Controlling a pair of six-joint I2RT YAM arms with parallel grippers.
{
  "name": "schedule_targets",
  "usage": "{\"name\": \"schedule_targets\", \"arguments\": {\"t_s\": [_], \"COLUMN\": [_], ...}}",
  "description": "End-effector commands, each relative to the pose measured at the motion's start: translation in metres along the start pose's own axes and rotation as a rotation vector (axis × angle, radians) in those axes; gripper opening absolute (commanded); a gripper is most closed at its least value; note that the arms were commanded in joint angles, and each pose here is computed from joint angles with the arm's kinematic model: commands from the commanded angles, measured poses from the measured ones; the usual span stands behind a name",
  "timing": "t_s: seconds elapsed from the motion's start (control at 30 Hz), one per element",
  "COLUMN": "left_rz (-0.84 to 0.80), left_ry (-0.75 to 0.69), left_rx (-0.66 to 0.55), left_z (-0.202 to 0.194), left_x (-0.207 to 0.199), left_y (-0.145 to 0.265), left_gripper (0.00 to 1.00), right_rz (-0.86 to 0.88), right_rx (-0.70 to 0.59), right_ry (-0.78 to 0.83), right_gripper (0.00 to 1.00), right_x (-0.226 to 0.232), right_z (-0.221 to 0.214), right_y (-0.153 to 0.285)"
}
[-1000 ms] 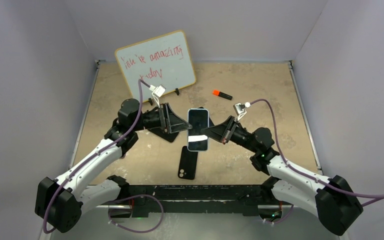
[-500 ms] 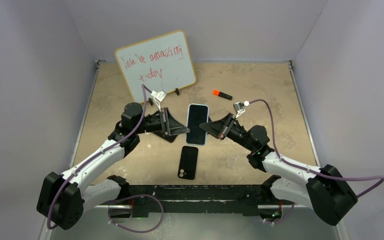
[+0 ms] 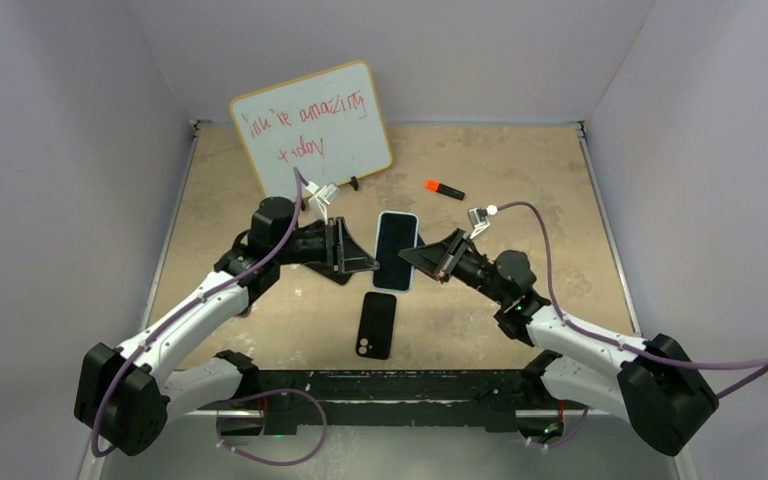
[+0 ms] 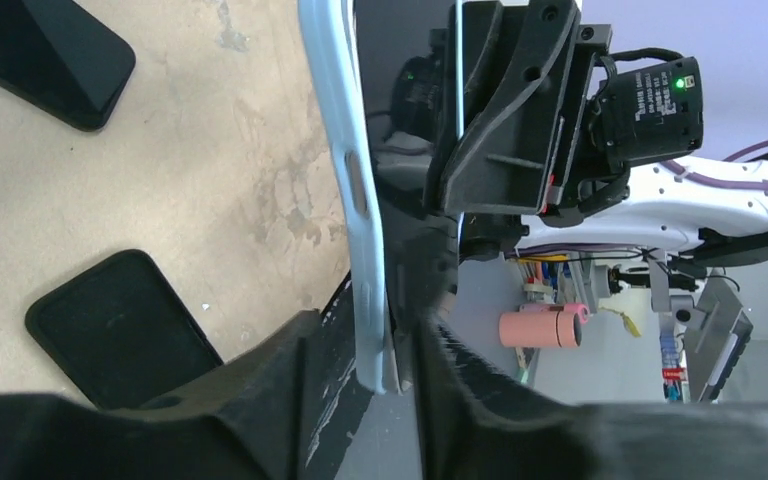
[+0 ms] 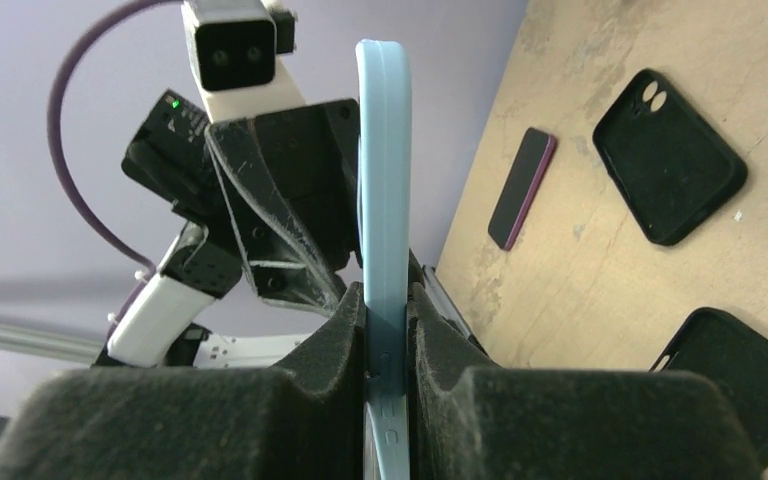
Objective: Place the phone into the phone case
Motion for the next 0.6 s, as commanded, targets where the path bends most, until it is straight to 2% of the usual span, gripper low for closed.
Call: {"name": "schedule_targets", "arguments": {"t_s": [0.0, 0.07, 0.13, 0.37, 0.57], "left_rz": [-0.028, -0.075, -0.120, -0.265, -0.262], "left_ry": [-0.031, 0.004, 0.041, 0.093, 0.113], "left_rx": [-0.039, -0.040, -0.045, -0.095, -0.102], "left_z": [0.000, -0.007, -0.011, -0.006, -0.004], "left_x": [-0.008, -0.007, -0.007, -0.015, -0.012], "left_y": [0.008, 0.006, 0.005, 0.001, -0.003], "left_gripper": [0.45, 0.55, 0.57, 0.58, 0.56], "right_rz": [0.141, 0.168, 0.180, 0.194, 0.183], "right_rx": [-0.130, -0.170, -0.199, -0.198, -0.203], "right_ry": [0.040, 0.029, 0.020, 0.008, -0.010], "right_gripper": [0.00, 0.00, 0.00, 0.00, 0.00], "right_x": [0.043, 0.047, 0.049, 0.051, 0.043], "right_z": [0.019, 0.021, 0.024, 0.024, 0.022], "right_y": [0.000, 0.004, 0.007, 0.006, 0.009]}}
Point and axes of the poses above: each gripper's point midway between its finger pads, its own y axis back along the fingers, its own x axis along the line the jaws close on, z = x × y, the point moved 7 cm from there along y, back along the fingers, and after that the axes turned 7 degrees about -y, right-handed, at the moved point
